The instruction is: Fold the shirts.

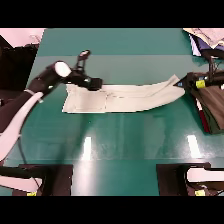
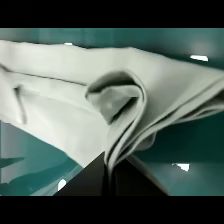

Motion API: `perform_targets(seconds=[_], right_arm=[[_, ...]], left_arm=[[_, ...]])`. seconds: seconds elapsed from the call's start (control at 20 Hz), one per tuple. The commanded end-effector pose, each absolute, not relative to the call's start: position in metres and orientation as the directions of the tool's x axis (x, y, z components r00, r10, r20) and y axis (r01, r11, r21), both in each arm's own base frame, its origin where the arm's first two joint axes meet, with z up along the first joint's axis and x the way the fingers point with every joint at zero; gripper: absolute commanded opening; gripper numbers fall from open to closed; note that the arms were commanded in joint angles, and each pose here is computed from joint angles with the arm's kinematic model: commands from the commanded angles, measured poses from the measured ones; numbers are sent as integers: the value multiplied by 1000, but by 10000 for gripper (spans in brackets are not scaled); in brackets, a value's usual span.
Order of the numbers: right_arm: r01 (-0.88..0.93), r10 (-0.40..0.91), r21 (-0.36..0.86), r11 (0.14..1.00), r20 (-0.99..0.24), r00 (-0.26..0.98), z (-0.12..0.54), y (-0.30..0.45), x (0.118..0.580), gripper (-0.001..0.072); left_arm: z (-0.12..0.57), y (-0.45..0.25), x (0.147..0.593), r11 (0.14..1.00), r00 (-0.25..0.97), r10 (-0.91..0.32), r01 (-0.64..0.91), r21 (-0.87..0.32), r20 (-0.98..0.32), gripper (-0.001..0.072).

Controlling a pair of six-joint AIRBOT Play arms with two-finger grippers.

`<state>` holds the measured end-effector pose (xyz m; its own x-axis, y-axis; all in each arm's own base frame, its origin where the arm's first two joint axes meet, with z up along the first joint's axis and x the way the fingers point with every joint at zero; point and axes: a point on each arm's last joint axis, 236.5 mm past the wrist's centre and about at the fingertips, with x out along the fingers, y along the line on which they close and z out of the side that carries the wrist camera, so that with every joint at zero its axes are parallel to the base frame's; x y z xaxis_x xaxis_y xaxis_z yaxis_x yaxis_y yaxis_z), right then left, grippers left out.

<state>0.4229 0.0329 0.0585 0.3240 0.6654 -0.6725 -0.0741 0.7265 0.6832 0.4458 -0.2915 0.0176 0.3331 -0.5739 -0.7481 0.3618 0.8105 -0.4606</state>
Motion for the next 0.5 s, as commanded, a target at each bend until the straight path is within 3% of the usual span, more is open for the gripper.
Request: perform_targets(seconds=[0.0,0.2,0.45], right_arm=[[-234,700,663,711,-637,323,125,86,426,12],[-424,746,620,660,-608,273,174,164,423,12],[-584,791,579,569,-580,194,205,242,416,12]], left_arm=[[3,-360,454,761,289,-619,449,-468,-731,27],[-26,-400,453,722,202,-654,456,-521,-729,27],[-54,-398,439,726,119,-630,440,-528,-767,27]])
